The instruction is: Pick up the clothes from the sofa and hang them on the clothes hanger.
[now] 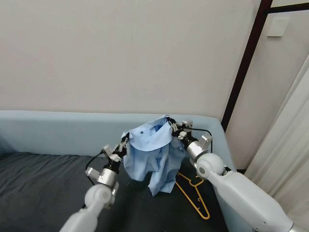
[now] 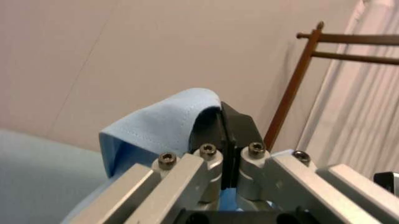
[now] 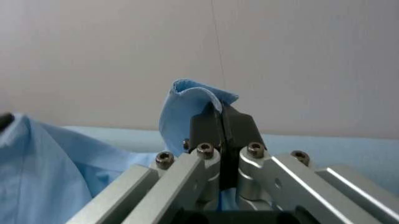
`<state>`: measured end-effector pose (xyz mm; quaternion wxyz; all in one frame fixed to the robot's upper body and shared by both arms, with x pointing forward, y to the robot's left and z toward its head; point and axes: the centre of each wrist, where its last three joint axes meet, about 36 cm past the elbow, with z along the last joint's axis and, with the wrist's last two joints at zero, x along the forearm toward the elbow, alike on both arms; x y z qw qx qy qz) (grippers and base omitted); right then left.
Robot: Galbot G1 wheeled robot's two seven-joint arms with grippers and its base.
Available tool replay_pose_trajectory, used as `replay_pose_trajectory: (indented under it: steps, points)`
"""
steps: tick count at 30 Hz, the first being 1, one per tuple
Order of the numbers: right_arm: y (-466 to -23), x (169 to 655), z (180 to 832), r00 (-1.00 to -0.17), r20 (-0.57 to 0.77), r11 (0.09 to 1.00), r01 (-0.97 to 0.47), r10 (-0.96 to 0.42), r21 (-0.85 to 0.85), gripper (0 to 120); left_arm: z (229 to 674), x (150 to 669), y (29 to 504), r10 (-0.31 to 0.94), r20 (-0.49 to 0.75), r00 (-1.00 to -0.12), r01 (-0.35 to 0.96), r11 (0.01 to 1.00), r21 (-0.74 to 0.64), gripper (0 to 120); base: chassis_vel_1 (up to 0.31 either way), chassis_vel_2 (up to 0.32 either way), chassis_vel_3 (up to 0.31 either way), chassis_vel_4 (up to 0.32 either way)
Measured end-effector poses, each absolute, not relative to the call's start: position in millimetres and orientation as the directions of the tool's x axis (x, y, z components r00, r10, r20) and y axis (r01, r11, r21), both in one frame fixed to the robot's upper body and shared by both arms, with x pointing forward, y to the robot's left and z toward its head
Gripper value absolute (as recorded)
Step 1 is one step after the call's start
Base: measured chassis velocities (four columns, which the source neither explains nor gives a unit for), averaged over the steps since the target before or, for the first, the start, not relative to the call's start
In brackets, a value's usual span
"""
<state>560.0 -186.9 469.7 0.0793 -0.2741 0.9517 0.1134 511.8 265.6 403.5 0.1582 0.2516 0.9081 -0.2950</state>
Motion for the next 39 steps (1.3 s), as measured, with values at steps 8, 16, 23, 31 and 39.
replay_pose_trajectory:
  steps: [8,16,23,31,39]
  points:
    - [-168.6,547.3,451.1,-0.836,-0.211,0.811,-0.546,-0.507,0.211,0,450.4,515.6,328.4,0.442,-0.430,-0.787,0.579,0.770,-0.268,0,0.000,0.000,0.000,0.000]
    - [-163.9,537.8,442.4,-0.847,-0.198,0.821,-0.528,-0.493,0.215,0,468.4,512.6,347.6,0.438,-0.437,-0.786,0.569,0.790,-0.230,0,0.000,0.000,0.000,0.000]
    - [-162.8,531.5,436.8,-0.841,-0.197,0.813,-0.540,-0.505,0.220,10,481.5,508.6,350.5,0.441,-0.444,-0.780,0.572,0.790,-0.220,0,0.000,0.000,0.000,0.000]
    - [-168.9,533.4,437.4,-0.828,-0.195,0.801,-0.558,-0.525,0.216,38,491.7,510.9,355.7,0.447,-0.449,-0.774,0.575,0.793,-0.202,0,0.000,0.000,0.000,0.000]
    - [-175.1,523.1,420.1,-0.844,-0.153,0.821,-0.536,-0.514,0.197,18,496.0,519.9,375.5,0.493,-0.432,-0.755,0.595,0.792,-0.135,0,0.000,0.000,0.000,0.000]
